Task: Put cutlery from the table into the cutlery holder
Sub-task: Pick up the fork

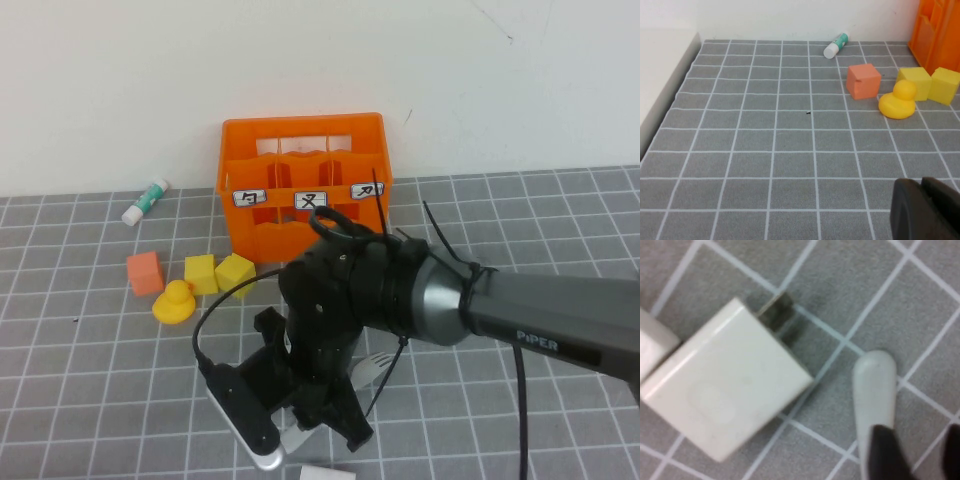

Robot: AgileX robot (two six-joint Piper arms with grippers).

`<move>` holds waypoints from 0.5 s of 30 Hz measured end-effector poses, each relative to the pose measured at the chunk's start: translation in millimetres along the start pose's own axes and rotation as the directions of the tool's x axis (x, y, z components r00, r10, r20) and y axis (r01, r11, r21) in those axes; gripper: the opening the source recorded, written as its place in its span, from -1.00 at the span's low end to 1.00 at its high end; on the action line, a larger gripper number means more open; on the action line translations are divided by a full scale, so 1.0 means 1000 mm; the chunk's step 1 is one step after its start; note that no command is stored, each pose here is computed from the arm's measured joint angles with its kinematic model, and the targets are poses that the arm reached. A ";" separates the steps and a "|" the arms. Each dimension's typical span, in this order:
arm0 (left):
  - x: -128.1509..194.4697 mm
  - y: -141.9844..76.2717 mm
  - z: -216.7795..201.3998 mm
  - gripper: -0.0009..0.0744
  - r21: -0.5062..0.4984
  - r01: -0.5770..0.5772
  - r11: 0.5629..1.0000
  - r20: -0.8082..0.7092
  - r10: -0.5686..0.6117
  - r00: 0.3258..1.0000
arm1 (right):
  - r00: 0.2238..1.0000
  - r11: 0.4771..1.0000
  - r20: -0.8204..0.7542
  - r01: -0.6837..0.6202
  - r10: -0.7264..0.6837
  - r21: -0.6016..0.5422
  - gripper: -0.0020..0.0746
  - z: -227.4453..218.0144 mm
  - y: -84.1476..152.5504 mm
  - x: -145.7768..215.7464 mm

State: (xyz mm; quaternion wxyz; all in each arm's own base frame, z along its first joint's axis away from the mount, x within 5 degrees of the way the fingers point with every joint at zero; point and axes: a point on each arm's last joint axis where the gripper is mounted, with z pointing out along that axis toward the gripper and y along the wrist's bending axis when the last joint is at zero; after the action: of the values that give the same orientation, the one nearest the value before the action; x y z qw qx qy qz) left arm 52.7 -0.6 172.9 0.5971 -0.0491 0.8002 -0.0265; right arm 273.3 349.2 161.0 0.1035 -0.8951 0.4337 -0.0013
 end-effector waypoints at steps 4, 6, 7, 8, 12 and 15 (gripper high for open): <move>0.000 0.000 0.000 -0.98 0.000 0.000 1.000 0.000 0.000 1.000 | 1.000 1.000 -0.003 0.018 -0.018 -0.014 0.01 0.009 0.000 0.002; 0.000 0.000 0.000 -0.98 0.000 0.000 1.000 0.000 0.000 1.000 | 1.000 0.999 -0.006 0.021 -0.021 -0.031 0.08 0.017 0.001 0.003; 0.000 0.000 0.000 -0.98 0.000 0.000 1.000 0.000 0.000 1.000 | 1.000 0.999 -0.007 0.021 -0.022 -0.037 0.09 0.020 0.001 0.003; 0.000 0.000 0.000 -0.98 0.000 0.000 1.000 0.000 0.000 1.000 | 1.000 0.999 -0.009 0.022 -0.023 -0.045 0.10 0.025 0.002 0.003; 0.000 0.000 0.000 -0.98 -0.001 -0.002 1.000 0.000 0.002 1.000 | 1.000 0.998 -0.009 0.018 -0.019 -0.062 0.11 0.035 0.003 0.004; 0.000 0.000 0.000 -0.98 -0.001 -0.002 1.000 0.000 0.002 1.000 | 1.000 0.998 -0.006 0.011 -0.011 -0.063 0.05 0.037 0.001 0.005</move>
State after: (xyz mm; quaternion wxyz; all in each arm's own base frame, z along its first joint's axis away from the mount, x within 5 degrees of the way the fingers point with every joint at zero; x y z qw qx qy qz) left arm 52.7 -0.5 172.9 0.5971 -0.0486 0.8003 -0.0257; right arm 278.7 351.4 124.0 0.0741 -0.9003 0.4288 0.0088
